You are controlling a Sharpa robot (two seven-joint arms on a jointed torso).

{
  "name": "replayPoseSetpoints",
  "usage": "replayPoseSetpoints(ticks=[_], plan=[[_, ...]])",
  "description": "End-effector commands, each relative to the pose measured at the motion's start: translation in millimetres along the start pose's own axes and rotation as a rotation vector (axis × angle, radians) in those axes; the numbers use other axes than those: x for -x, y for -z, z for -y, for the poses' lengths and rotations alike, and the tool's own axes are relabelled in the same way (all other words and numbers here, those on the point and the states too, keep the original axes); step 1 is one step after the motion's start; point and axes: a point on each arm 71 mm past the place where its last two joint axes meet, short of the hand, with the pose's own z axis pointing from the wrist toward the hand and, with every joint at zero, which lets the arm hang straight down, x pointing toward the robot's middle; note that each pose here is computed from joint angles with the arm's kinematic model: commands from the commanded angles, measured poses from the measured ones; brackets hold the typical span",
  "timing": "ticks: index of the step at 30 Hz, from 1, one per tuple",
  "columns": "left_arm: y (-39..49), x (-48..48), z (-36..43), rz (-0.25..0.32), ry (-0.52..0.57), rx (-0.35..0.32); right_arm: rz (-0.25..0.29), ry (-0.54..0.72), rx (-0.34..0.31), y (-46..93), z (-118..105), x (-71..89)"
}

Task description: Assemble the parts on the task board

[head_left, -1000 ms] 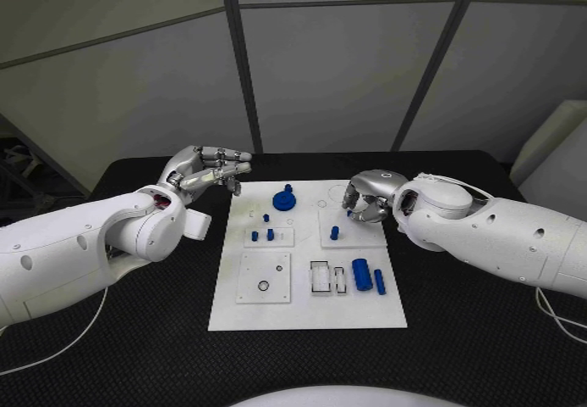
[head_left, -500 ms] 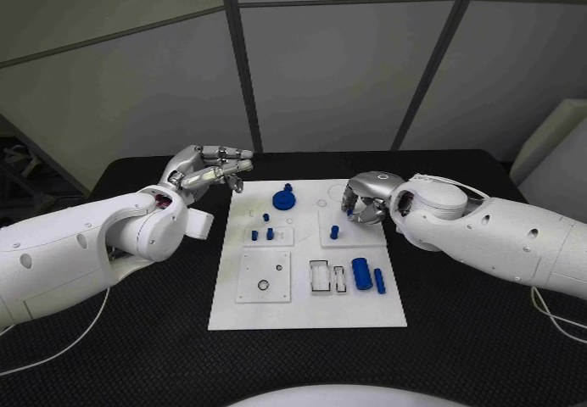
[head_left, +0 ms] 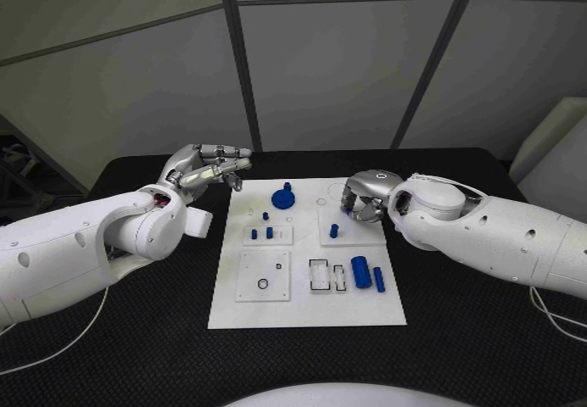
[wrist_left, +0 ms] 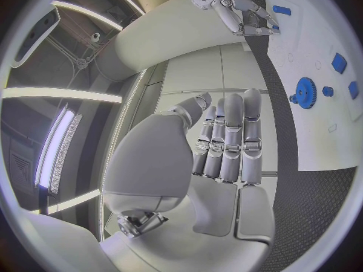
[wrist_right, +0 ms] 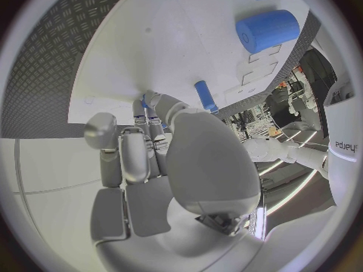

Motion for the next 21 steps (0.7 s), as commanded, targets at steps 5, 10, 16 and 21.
replayPoseSetpoints(ticks=[5, 10, 16, 21], plan=[[-0.2, 0.7, 1.3, -0.001, 0.007, -0.009, 0.053, 0.020, -0.007, 1.6, -0.7, 1.6], [-0.2, 1.2, 1.2, 0.001, 0.006, -0.008, 0.084, 0.016, -0.001, 3.6, -1.7, 4.1], [-0.2, 1.9, 1.1, 0.003, 0.005, -0.007, 0.125, 0.011, 0.004, 8.2, -1.7, 7.7], [-0.3, 2.8, 0.9, 0.006, 0.004, -0.006, 0.159, 0.005, 0.013, 13.9, -2.7, 11.2]])
